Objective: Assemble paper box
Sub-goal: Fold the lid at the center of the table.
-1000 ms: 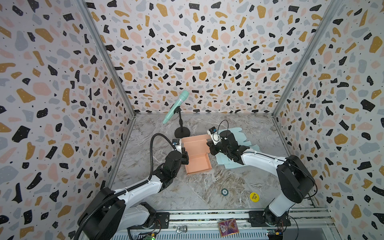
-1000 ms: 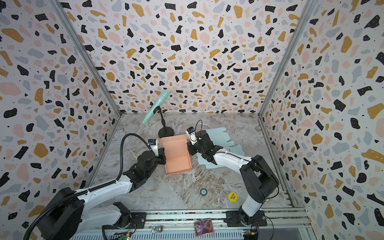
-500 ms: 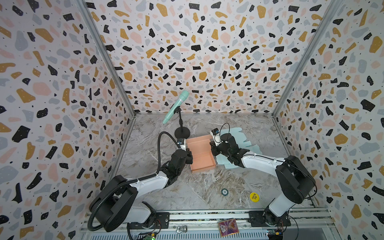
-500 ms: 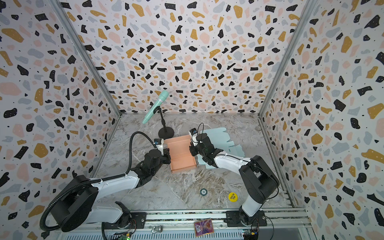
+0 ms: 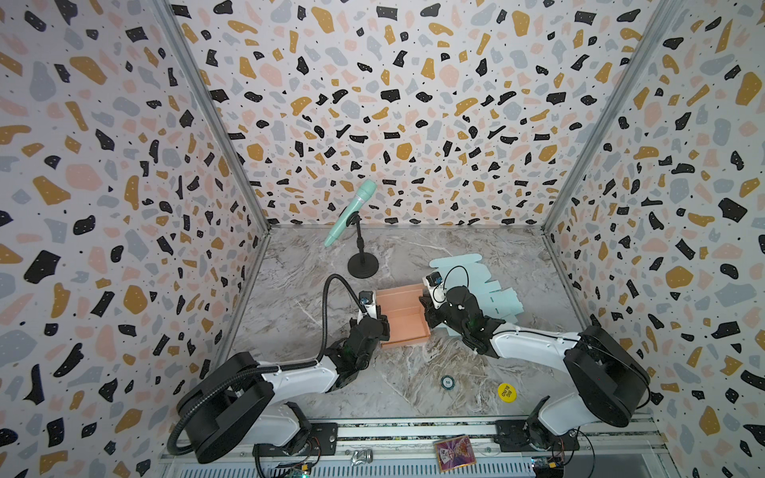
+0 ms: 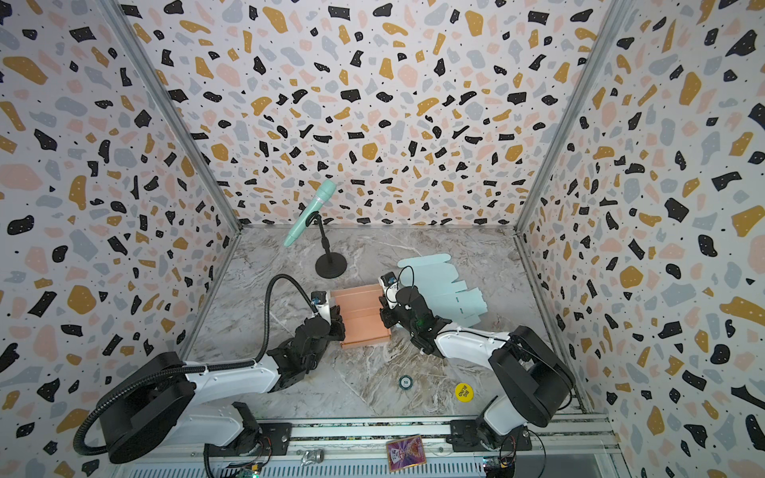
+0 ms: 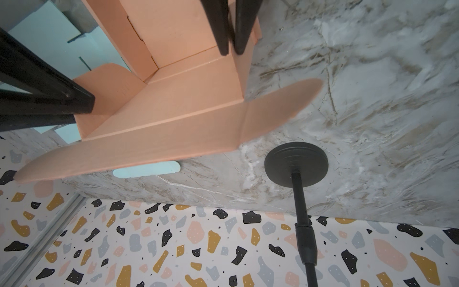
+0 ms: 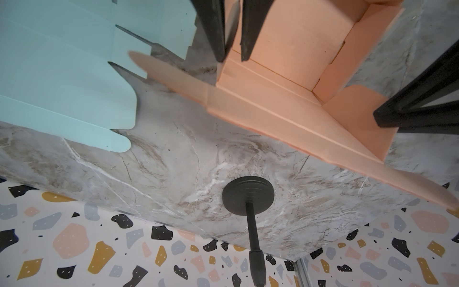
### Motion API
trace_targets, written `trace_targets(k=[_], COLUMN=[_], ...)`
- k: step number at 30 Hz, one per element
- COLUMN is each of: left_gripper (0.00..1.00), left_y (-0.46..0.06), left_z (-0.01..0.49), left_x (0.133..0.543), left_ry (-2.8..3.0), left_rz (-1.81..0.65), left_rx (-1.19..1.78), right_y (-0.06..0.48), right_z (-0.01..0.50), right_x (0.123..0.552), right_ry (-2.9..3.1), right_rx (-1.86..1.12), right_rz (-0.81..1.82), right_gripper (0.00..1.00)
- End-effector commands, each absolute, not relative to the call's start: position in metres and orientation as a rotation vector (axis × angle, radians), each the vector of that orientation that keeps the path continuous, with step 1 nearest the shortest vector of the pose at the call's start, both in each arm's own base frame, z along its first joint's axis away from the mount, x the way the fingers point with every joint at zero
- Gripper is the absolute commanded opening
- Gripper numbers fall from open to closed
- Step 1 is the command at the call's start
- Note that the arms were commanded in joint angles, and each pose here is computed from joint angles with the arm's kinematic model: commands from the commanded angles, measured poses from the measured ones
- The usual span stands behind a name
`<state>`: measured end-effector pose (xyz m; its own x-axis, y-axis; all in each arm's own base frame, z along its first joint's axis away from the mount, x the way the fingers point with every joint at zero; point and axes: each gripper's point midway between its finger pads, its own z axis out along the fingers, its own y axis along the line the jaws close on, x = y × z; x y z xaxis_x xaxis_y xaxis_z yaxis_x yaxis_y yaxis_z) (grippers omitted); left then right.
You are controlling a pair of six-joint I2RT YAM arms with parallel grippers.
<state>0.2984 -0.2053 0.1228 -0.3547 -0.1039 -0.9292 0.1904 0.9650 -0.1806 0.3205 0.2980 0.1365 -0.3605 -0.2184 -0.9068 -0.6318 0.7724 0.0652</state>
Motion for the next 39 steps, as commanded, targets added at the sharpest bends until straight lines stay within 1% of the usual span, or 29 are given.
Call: trace_targets(k=[1,13,21,27,33,39], left_gripper=[0.10,0.10,0.10,0.09,0.08,0.08], left_y=[-0.212,-0.215,-0.214,-0.210,-0.200,-0.195], left_z=[0.146,0.131,0.121,0.110,0.098,0.091], left_x=[0.290,0.264,0.256,0.252,0.248,0.247], left_ry=[1.797,1.780,1.783,1.796,1.807,1.818], left_rz=[-0.403,-0.431,-0.422,-0.403,-0.370,-0.335], left_rx=[0.006,0.004,-0.008,-0.027,-0.045,-0.034], right_y=[0.316,0.313,0.307,0.306,0.301,0.284], right_z=[0.151,0.131,0.120,0.123,0.122,0.122], right_x=[0.299,0.272,0.261,0.251,0.243,0.228], right_ry=[1.881,1.904,1.911,1.878,1.870,1.860], right_rx=[-0.671,-0.699,-0.705,-0.736,-0.736,-0.701], right_rz=[0.635,0.656,0.662,0.675,0.705,0.736], right_gripper=[0.16,0.16,0.16,0.18,0.25,0.40])
